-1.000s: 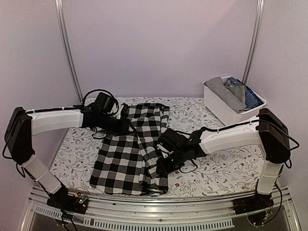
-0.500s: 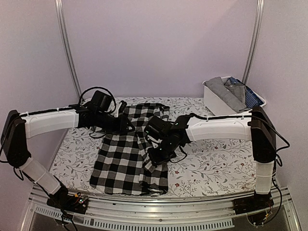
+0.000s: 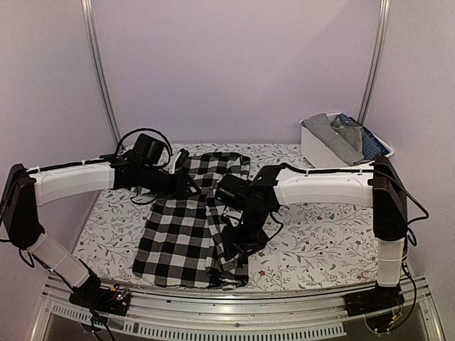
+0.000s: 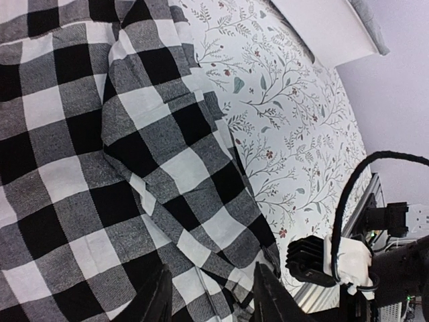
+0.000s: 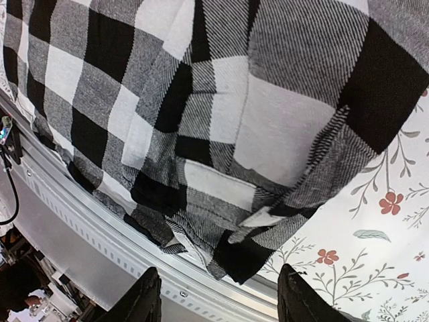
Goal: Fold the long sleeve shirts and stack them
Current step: Adjust the sleeve at the center of the board.
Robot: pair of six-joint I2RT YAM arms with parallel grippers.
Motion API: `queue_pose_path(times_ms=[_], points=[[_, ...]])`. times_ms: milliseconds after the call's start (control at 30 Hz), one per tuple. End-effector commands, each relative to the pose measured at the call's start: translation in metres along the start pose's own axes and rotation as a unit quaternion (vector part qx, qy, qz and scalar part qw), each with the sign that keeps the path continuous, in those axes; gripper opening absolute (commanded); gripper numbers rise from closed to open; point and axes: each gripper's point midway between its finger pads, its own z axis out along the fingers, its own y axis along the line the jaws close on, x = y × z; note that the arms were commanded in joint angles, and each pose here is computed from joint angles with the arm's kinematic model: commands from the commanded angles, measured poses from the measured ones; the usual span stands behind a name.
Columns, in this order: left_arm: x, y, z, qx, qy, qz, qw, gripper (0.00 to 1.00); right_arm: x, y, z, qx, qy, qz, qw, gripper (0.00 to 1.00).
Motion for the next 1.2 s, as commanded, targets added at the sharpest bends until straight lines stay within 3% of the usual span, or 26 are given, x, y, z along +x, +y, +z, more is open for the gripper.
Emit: queue_pose_path(times_ms=[0, 100, 300, 400, 567, 700, 933, 1067, 1167], points=[[0.01, -0.008, 0.002, 0.022, 0.015, 0.013, 1.0, 0.41, -0.015, 0.003, -0.023, 0.017, -0.043, 0.006, 0.999, 0.63], [0.013, -0.007, 0.004, 0.024, 0.019, 0.01, 0.999, 0.41, -0.026, -0.006, -0.031, 0.023, -0.072, 0.018, 0.997, 0.53], [0.02, -0.011, 0.013, 0.05, 0.03, -0.007, 0.998, 0.41, -0.047, -0.004, -0.021, 0.002, -0.116, 0.008, 0.993, 0.13], [0.022, -0.01, 0.019, 0.055, 0.032, -0.015, 0.998, 0.4, -0.051, -0.011, 0.009, -0.012, -0.12, 0.007, 0.993, 0.08], [0.021, -0.008, 0.028, 0.053, 0.037, -0.023, 0.998, 0.4, -0.05, -0.015, 0.047, -0.034, -0.114, 0.004, 0.993, 0.07], [0.019, -0.004, 0.032, 0.043, 0.036, -0.029, 0.998, 0.4, -0.052, -0.019, 0.06, -0.033, -0.115, 0.003, 0.993, 0.19], [0.014, 0.005, 0.039, 0.021, 0.036, -0.037, 0.998, 0.4, -0.058, -0.017, 0.003, -0.011, -0.184, -0.015, 0.983, 0.35], [0.011, 0.007, 0.041, 0.013, 0.036, -0.039, 0.999, 0.4, -0.05, -0.019, -0.021, -0.015, -0.208, -0.014, 0.978, 0.35], [0.009, 0.006, 0.043, 0.012, 0.037, -0.041, 0.998, 0.4, -0.045, -0.027, -0.021, -0.01, -0.215, -0.01, 0.977, 0.28]])
